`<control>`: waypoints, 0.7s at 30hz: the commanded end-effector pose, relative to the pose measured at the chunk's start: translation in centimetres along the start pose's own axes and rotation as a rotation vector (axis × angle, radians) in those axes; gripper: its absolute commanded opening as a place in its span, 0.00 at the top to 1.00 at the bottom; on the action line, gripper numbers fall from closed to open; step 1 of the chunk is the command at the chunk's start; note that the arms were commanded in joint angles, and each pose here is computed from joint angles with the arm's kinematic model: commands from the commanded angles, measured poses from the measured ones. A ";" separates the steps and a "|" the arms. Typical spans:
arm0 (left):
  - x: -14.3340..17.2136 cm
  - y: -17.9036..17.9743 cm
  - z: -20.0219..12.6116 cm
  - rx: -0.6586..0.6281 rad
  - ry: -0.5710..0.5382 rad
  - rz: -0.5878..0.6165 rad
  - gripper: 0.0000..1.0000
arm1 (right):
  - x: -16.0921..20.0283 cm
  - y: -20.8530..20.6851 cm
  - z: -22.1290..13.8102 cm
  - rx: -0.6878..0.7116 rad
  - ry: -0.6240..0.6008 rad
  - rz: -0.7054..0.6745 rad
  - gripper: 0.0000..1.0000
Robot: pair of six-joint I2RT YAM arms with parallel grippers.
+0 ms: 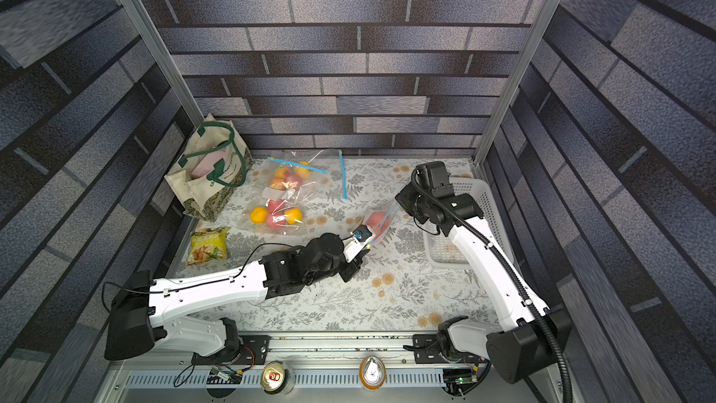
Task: Place the peach in a zip-top bag and seal the zipper
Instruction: Zip the zipper on the zipper food storage bag.
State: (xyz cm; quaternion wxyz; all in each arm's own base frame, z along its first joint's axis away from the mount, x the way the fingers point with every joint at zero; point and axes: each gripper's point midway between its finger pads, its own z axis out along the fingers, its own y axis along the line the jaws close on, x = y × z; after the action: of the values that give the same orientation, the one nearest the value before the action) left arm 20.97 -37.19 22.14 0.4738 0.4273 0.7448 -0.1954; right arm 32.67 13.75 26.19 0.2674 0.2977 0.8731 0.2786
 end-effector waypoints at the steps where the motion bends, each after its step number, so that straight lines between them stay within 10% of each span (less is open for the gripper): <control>1: -2.3 1.5 -0.7 -0.043 -0.065 -0.027 0.86 | 0.1 -0.5 0.4 0.011 0.006 0.010 1.00; 14: -3.2 2.5 -0.8 -0.008 -0.106 -0.046 1.00 | 1.0 -1.2 0.8 0.004 0.030 0.015 1.00; 21: -2.7 3.7 -2.7 0.232 -0.077 -0.084 1.00 | -0.4 0.5 -0.6 -0.042 -0.007 -0.326 0.45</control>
State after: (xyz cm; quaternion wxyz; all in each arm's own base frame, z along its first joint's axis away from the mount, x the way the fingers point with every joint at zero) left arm 24.50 -34.90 23.76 0.4650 0.4059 0.7450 -0.2528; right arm 32.53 13.75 24.52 0.2702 0.2417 0.8945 0.2615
